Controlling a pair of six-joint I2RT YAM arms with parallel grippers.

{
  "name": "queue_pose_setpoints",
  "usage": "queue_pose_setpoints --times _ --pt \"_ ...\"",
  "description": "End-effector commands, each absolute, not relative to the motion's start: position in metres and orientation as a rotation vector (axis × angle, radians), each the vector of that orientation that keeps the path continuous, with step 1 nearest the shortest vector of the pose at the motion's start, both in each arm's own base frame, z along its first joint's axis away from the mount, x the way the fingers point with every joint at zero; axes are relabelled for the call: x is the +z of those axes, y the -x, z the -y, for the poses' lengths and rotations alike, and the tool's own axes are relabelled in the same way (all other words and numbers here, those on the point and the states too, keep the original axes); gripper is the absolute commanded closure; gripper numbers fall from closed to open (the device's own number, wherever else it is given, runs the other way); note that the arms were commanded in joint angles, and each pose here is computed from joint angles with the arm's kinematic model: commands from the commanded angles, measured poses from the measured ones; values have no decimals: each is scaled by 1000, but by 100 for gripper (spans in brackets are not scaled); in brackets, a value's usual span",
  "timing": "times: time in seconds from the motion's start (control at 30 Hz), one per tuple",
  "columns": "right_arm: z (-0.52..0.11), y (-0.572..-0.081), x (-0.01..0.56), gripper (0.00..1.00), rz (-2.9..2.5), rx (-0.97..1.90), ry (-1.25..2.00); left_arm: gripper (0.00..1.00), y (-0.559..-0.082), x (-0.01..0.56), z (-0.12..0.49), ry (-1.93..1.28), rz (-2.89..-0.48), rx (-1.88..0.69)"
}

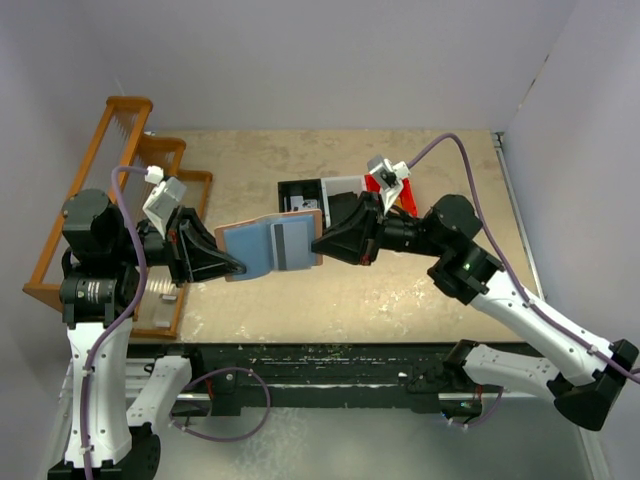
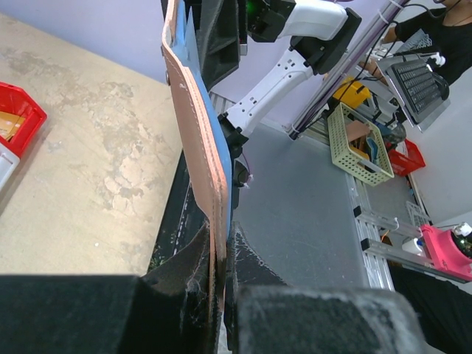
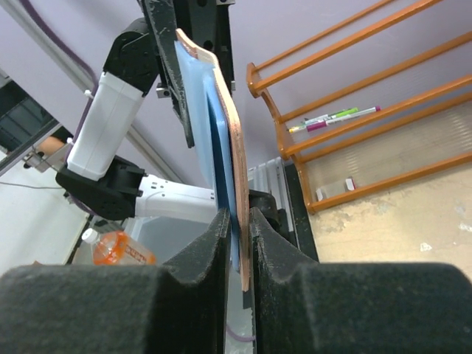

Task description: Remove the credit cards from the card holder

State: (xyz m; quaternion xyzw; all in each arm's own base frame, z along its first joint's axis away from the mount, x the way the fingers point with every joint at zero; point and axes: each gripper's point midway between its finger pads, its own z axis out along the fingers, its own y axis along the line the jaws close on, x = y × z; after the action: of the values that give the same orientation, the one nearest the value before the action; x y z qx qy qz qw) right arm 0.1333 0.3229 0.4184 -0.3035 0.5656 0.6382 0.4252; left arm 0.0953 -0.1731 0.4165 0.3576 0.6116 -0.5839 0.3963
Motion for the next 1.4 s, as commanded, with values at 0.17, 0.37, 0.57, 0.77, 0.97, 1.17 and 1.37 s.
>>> queue_pose_setpoints --times 0.17,0.37,0.57,0.77,0.97,1.17,1.37 --pt "-324 -137 442 70 -1339 1577 735 100 -86 429 173 -969 -1490 -1441" --pt "-327 -111 449 58 -1242 1702 810 100 -90 426 173 -956 -1498 -1438" --pt "-347 -105 444 74 -1286 1691 800 100 -99 423 173 -926 -1515 -1426" --pt "-356 -144 431 100 -1514 1412 633 98 -107 418 172 -898 -1527 -1396" --pt "-364 -145 432 100 -1635 1144 531 66 -117 407 171 -882 -1533 -1346" --pt "-379 -138 424 100 -1720 921 565 47 -125 393 170 -879 -1553 -1321" --pt "-367 -147 432 100 -1711 844 527 36 -112 390 171 -934 -1518 -1315"
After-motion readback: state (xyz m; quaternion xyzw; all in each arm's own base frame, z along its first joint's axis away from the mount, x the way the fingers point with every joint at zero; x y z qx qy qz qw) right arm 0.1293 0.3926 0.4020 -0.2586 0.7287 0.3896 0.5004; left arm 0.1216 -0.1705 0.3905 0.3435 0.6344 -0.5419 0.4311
